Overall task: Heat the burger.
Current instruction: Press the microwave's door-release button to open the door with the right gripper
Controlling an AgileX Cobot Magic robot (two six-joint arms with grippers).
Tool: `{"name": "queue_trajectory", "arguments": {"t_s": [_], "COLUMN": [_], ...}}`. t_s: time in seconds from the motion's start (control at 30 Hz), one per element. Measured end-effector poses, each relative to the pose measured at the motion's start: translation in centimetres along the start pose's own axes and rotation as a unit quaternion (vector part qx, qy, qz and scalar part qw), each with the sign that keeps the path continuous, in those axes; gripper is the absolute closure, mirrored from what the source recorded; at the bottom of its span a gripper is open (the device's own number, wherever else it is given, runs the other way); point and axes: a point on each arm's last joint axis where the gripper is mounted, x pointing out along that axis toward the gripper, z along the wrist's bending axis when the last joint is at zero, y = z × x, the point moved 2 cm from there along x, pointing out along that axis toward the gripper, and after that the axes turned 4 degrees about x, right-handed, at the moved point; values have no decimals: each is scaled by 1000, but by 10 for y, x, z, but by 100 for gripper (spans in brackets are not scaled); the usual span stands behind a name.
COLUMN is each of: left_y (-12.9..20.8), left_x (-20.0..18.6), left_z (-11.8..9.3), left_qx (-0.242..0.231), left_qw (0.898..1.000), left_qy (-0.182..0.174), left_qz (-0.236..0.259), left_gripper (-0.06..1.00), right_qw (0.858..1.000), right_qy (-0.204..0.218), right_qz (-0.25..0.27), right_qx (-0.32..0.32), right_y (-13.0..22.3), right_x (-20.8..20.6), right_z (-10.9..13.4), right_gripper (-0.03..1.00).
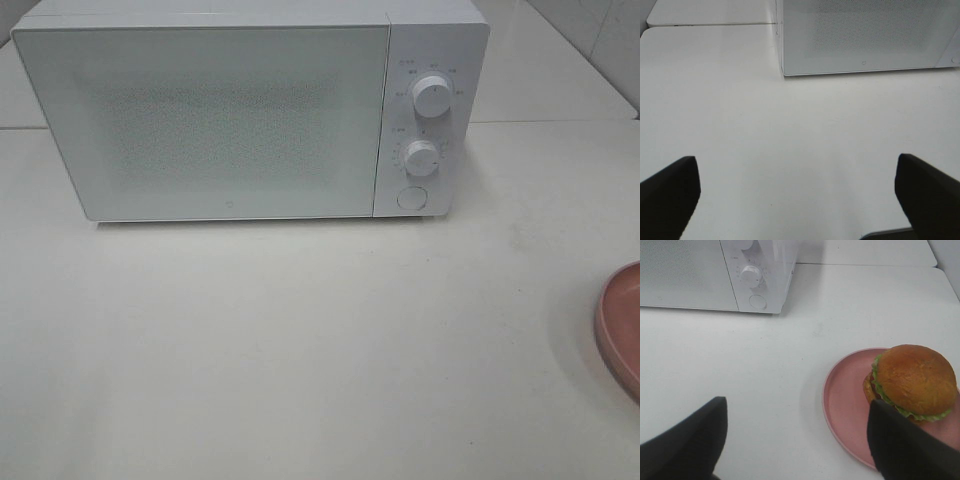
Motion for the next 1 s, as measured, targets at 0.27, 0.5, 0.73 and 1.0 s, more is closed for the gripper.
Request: {"name": "queue_trajectory", "arguments": {"t_s": [0.27,0.5,0.73,1.0], "left_y": [0,0,0,0], "left_x": [0,0,0,0], "left_z": [0,0,0,0], "left_qx": [0,0,0,0], "left_qw": [1000,1000,1000,1000], "left_qy": [0,0,0,0], "left_qz": [0,0,0,0], "left_gripper": [-3,-3,-3,-3], "right_qw": [1000,1000,1000,1000], "right_qy": [0,0,-1,1], "right_qz": [0,0,-7,-1], "right_qx": [0,0,0,2], "right_y": [0,0,-4,-22], "right_x": [0,0,-3,4], "right_z": [0,0,1,2], "right_gripper": [21,21,21,21]}}
